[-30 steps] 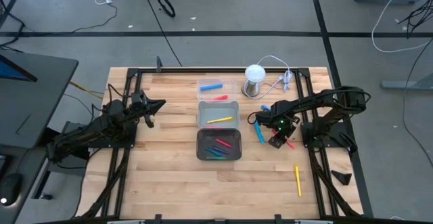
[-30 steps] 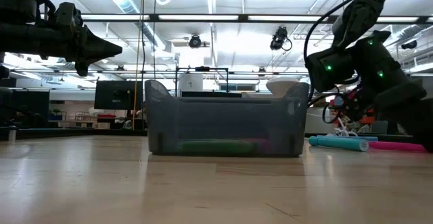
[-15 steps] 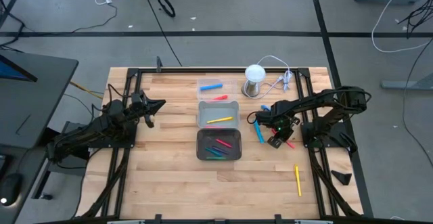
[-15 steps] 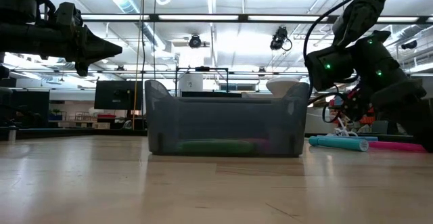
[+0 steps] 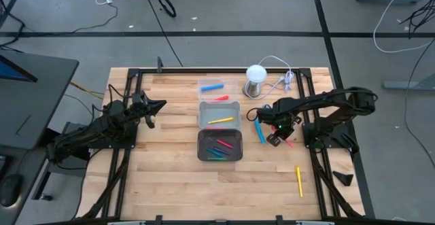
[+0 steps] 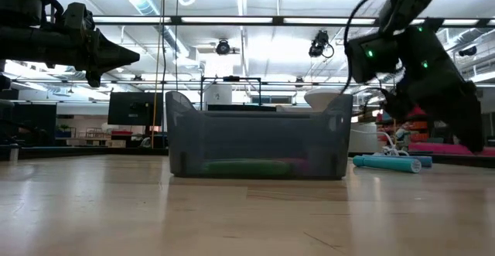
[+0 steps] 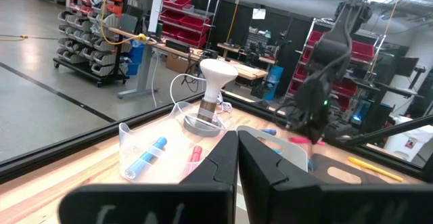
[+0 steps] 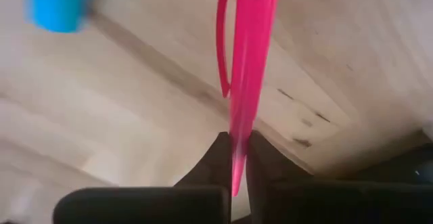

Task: Pick & Place Markers
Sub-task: Put the pink marker into the transparent bin

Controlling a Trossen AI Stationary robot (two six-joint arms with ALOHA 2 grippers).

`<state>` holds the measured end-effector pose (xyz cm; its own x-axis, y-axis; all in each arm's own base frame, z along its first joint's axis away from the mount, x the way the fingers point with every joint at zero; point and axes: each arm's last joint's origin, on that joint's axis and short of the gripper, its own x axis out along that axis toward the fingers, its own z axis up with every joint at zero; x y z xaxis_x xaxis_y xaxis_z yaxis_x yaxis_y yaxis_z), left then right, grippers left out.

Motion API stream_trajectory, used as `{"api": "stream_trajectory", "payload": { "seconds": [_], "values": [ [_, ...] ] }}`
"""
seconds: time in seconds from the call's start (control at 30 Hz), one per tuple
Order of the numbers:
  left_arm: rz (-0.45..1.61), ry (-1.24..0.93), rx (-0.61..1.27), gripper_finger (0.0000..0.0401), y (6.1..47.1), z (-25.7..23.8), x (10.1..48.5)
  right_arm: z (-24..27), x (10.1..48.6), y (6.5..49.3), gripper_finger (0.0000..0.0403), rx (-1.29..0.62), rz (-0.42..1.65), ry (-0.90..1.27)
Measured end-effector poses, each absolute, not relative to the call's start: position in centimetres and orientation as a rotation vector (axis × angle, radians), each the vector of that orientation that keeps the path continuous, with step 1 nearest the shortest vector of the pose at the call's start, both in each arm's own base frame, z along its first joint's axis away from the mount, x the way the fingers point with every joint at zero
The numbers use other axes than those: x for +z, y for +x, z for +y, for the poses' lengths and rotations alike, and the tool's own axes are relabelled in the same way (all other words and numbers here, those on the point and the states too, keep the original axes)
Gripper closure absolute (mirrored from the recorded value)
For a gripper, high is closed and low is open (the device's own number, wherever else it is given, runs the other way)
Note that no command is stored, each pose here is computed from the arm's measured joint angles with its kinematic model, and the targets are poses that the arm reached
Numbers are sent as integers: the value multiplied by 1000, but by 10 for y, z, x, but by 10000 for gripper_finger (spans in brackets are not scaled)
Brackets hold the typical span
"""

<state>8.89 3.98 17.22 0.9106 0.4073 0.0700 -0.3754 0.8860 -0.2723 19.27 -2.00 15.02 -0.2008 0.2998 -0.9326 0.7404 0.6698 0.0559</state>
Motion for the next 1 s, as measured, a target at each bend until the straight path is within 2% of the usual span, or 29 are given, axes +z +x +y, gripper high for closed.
{"api": "stream_trajectory", "payload": {
  "seconds": [0.27,0.6,1.0],
  "values": [
    [-127,-258,409,387,89,40,172,-21,192,200,391,-475,1775,822],
    [-127,-257,409,387,89,40,172,-24,244,211,391,-424,1785,698],
    [-126,-258,408,387,89,40,172,-25,275,215,391,-413,1766,666]
  ]
}}
